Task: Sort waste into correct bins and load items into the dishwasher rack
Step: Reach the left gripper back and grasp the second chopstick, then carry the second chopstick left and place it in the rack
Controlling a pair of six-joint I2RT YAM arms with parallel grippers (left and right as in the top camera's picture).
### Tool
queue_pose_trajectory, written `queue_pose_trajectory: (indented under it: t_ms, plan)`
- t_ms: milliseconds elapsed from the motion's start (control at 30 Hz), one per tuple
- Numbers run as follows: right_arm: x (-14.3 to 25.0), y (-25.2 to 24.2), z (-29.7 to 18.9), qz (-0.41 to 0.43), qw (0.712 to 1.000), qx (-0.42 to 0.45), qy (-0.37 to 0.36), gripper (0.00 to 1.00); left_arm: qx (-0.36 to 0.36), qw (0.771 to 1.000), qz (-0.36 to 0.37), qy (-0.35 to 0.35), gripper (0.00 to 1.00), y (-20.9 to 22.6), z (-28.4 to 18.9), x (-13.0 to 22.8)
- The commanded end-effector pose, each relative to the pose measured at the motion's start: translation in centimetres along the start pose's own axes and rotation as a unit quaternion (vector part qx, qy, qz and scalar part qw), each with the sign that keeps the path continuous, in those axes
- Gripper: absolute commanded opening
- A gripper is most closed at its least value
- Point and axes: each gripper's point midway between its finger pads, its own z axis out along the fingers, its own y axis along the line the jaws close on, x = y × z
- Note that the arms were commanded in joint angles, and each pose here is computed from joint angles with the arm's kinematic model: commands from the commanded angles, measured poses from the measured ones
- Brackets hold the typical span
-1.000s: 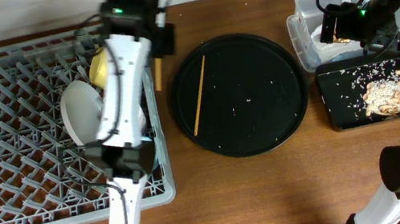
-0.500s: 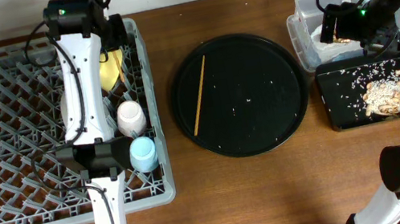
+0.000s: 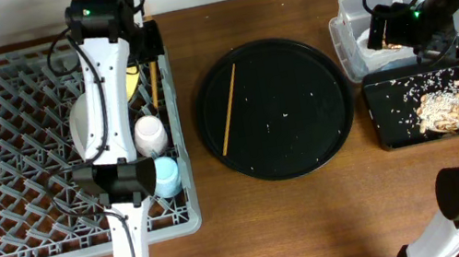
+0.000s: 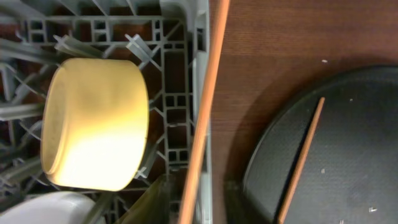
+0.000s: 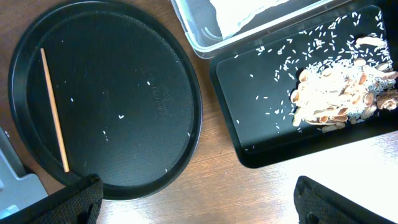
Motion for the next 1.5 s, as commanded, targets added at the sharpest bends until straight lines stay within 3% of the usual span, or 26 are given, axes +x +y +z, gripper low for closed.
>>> queue_pose_trajectory:
  t_ms: [0, 67, 300, 400, 533, 600, 767, 967, 1033, 1167, 1300, 1467]
  plan:
    - [-0.2, 0.3, -0.4, -0.001, 1.0, -0.003, -0.006, 0.99, -0.002, 1.0, 0.005, 0.014, 0.47, 0.2, 1.3, 0.4]
    - [-0.2, 0.3, -0.4, -0.001, 1.0, -0.003, -0.006, 0.99, -0.003, 1.0, 0.005, 0.014, 0.51, 0.3, 1.3, 0.4]
    - [-0.1, 0.3, -0.4, -0.001, 1.0, -0.003, -0.006, 0.99, 0.005, 1.0, 0.018, 0.006, 0.51, -1.3, 1.0, 0.3]
    - [-0.2, 0.3, -0.4, -0.001, 1.0, -0.003, -0.007, 0.99, 0.019, 0.995, 0.096, -0.009, 0.5, -4.1, 0.3, 0.4]
    - [-0.2, 0.3, -0.4, -0.001, 1.0, -0.003, -0.007, 0.99, 0.03, 0.986, 0.16, 0.032, 0.49, -9.1, 1.3, 3.8]
    - [-0.1, 0.3, -0.4, -0.001, 1.0, -0.003, -0.006, 0.99, 0.025, 0.976, 0.201, 0.076, 0.38, -11.7, 3.8, 6.8]
    - [0.1, 0.1, -0.4, 0.0, 1.0, 0.001, -0.003, 0.99, 0.017, 0.96, 0.223, 0.171, 0.37, -12.8, 9.7, 12.5]
    - [0.3, 0.1, -0.4, 0.0, 1.0, 0.002, 0.002, 0.99, 0.02, 0.947, 0.258, 0.192, 0.31, -14.4, 13.2, 15.7]
    - [0.4, 0.0, -0.4, 0.0, 1.0, 0.003, 0.004, 0.99, 0.017, 0.945, 0.258, 0.199, 0.21, -14.1, 13.9, 16.3]
    - [0.4, 0.0, -0.4, 0.0, 1.0, 0.003, 0.004, 0.99, -0.011, 0.946, 0.262, 0.19, 0.01, -13.1, 14.0, 15.6]
    - [0.4, 0.0, -0.4, 0.0, 1.0, 0.003, 0.004, 0.99, -0.005, 0.953, 0.261, 0.156, 0.01, -13.9, 11.3, 13.3]
    - [0.4, 0.0, -0.4, 0.0, 1.0, 0.003, 0.003, 0.99, 0.011, 0.975, 0.218, 0.049, 0.01, -11.9, 1.6, 6.2]
